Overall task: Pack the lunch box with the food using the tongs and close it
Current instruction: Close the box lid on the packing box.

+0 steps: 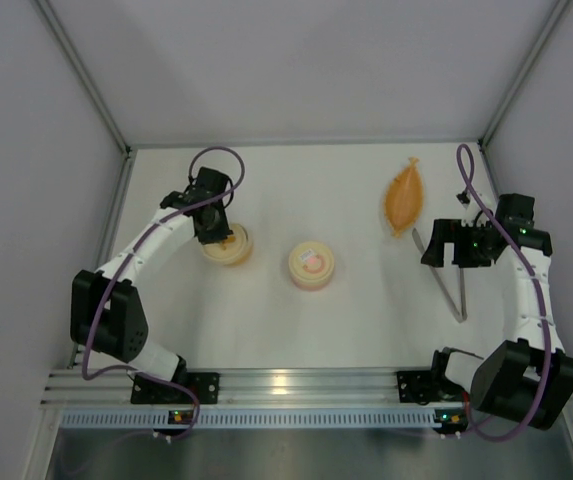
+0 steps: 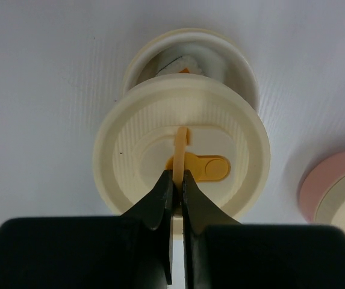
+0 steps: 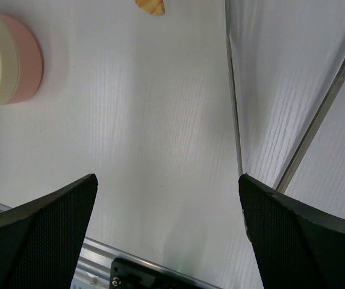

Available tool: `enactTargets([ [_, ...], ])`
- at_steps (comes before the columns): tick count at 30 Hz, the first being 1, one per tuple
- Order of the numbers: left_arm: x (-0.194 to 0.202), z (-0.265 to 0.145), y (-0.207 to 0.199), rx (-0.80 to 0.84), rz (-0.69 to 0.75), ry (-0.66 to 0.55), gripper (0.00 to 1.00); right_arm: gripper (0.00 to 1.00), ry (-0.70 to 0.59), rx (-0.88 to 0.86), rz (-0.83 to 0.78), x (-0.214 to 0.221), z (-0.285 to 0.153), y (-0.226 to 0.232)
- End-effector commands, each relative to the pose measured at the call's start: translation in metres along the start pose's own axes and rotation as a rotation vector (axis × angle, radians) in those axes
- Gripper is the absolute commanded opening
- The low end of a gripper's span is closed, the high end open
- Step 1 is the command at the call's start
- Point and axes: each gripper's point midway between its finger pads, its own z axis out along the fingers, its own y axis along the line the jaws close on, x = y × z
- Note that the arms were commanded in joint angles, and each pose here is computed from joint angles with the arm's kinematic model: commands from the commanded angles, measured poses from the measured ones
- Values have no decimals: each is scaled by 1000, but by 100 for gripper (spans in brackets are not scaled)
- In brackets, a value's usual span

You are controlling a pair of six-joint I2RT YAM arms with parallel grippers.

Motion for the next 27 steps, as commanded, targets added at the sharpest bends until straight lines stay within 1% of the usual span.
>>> enactTargets([
  [1, -30, -1, -13, 31, -131, -123, 0, 99, -35, -17, -25, -9, -3, 7],
  [6, -34, 5, -27, 85, -147, -127, 0, 99, -32, -15, -25, -8, -2, 6],
  [12, -30, 21, -22, 29, -130, -87, 0, 99, -25, -14, -23, -7, -1, 5],
  [15, -27, 26, -24, 32, -130, -73, 0, 99, -24, -17, -21, -7, 0, 5],
  [21, -33, 28, -28, 38, -132, -88, 0, 99, -23, -17, -20, -7, 1, 5],
  [27, -36, 33, -23, 13, -136, -101, 0, 99, -20, -18, -20, -6, 1, 5],
])
